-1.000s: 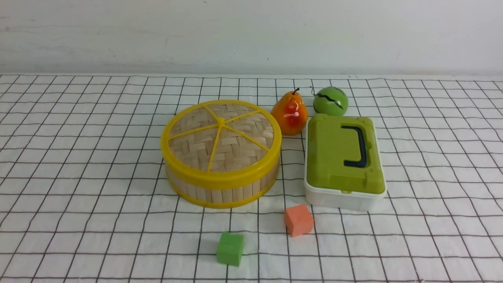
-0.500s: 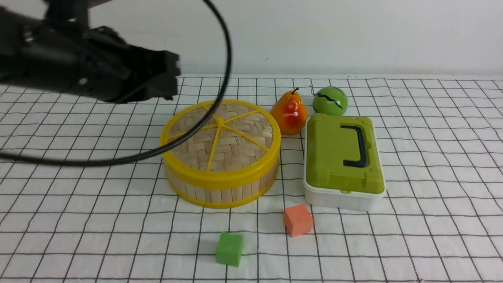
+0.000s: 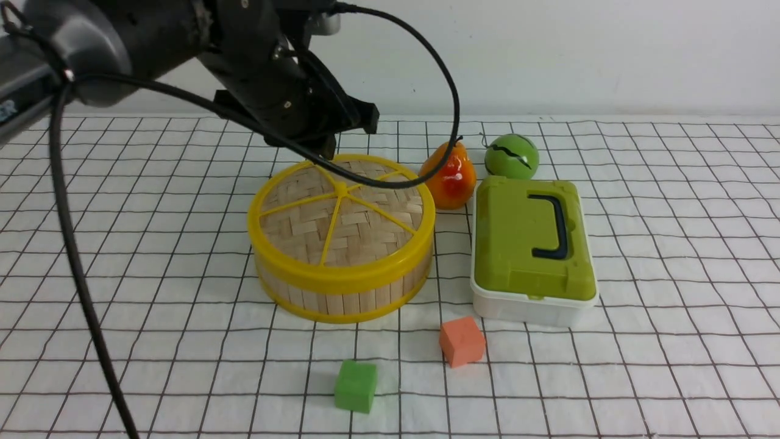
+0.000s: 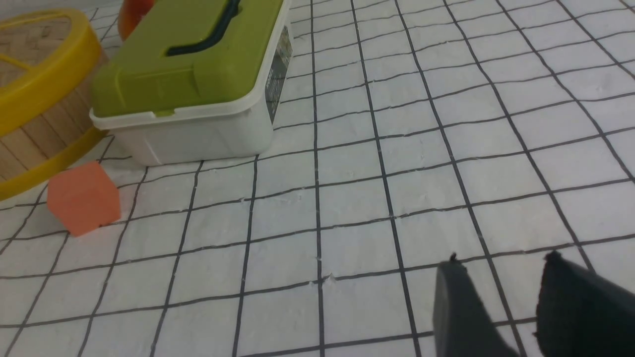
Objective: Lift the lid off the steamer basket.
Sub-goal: Use the left arm to lift the lid of the steamer
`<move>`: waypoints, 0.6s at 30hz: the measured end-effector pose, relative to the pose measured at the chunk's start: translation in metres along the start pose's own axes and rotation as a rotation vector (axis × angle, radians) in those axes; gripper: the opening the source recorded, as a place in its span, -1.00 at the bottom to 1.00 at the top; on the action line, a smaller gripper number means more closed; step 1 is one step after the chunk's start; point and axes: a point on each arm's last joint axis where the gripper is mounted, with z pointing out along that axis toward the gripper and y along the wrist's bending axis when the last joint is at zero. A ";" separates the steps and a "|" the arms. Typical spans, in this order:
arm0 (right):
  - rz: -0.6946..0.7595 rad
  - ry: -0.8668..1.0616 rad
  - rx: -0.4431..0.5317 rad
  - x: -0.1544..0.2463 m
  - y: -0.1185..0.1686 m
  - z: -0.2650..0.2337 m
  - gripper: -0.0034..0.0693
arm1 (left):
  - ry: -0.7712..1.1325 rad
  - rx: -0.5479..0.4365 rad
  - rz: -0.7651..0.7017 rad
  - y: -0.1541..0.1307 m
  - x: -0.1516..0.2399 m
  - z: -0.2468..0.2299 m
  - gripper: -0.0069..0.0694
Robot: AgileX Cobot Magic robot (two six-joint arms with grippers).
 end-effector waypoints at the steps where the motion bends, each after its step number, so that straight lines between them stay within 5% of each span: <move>1: 0.000 0.000 0.000 0.000 0.000 0.000 -0.25 | -0.002 0.001 0.009 -0.001 -0.001 0.007 -0.25; 8: 0.000 0.000 0.000 0.000 0.000 0.000 -0.25 | 0.043 -0.013 0.051 -0.004 0.005 0.056 0.09; 18: 0.000 0.000 0.000 0.000 0.000 0.000 -0.25 | 0.047 -0.036 0.055 -0.001 0.009 0.074 -0.24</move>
